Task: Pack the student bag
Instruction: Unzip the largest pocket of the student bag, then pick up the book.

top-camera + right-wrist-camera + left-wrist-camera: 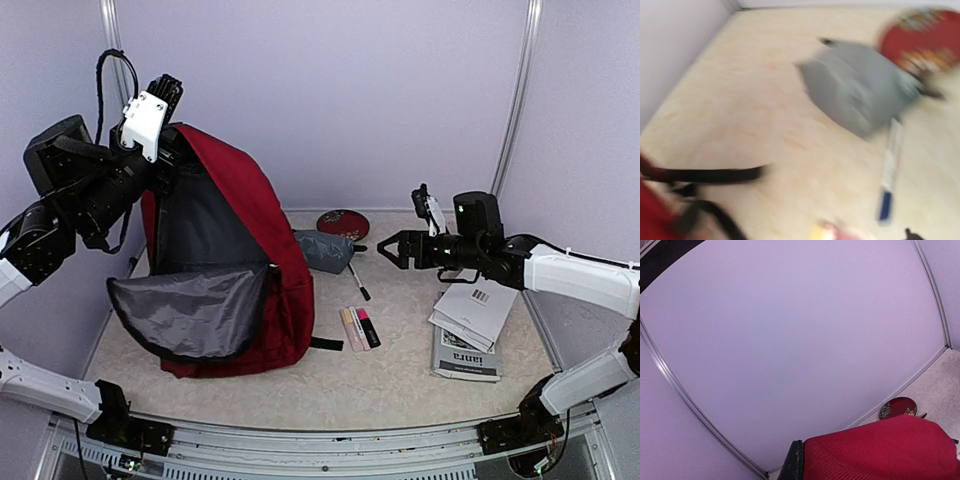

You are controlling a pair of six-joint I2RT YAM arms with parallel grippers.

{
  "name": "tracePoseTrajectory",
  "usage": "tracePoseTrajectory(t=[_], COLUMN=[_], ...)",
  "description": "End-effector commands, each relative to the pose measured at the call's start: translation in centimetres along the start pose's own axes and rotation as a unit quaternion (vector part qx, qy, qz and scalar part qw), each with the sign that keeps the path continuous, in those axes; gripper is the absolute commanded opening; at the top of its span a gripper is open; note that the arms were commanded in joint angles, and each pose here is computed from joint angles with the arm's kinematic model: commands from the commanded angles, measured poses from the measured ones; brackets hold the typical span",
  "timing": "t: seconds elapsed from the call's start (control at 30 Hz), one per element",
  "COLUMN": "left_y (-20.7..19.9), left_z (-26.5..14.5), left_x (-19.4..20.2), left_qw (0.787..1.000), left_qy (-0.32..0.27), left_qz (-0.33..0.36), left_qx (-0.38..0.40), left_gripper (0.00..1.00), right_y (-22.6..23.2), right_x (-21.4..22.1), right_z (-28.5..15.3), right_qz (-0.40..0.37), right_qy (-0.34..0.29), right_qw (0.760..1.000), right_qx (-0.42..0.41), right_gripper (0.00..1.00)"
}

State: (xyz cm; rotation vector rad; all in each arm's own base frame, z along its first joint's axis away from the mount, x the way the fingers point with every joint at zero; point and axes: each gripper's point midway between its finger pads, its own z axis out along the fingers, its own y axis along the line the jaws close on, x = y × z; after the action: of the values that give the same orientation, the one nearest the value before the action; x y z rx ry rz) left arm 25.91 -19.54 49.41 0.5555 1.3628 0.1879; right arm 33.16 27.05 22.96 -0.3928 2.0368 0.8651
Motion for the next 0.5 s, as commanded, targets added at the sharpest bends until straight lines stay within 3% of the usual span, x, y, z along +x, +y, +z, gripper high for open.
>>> tracePoseTrajectory(t=[0.0,0.23,0.47], left_y=[6.1,10.9,10.5], left_z=[0.5,2.7,4.3], left_x=[-2.7,-2.0,-0.7], left_qw=[0.995,0.979,0.976], left_qy=[-0.006,0.065,0.09], left_qz=[-0.045,0.017,0.015], left_qx=[-0.093,-0.195,-0.196], left_gripper=[0.0,0.0,0.0], right_y=[-5.9,-15.2,-21.6], right_x=[2.3,6.6,9.5], right_z=[-4.8,-12.4,-16.5], right_qz=[0.08,0.2,0.283], right_qy=[0.012,-0.022,-0.068], right_qw=[0.984,0.938,0.906], right_qx=[0.16,0.284,0.307], right_gripper=[1.0,1.0,1.0])
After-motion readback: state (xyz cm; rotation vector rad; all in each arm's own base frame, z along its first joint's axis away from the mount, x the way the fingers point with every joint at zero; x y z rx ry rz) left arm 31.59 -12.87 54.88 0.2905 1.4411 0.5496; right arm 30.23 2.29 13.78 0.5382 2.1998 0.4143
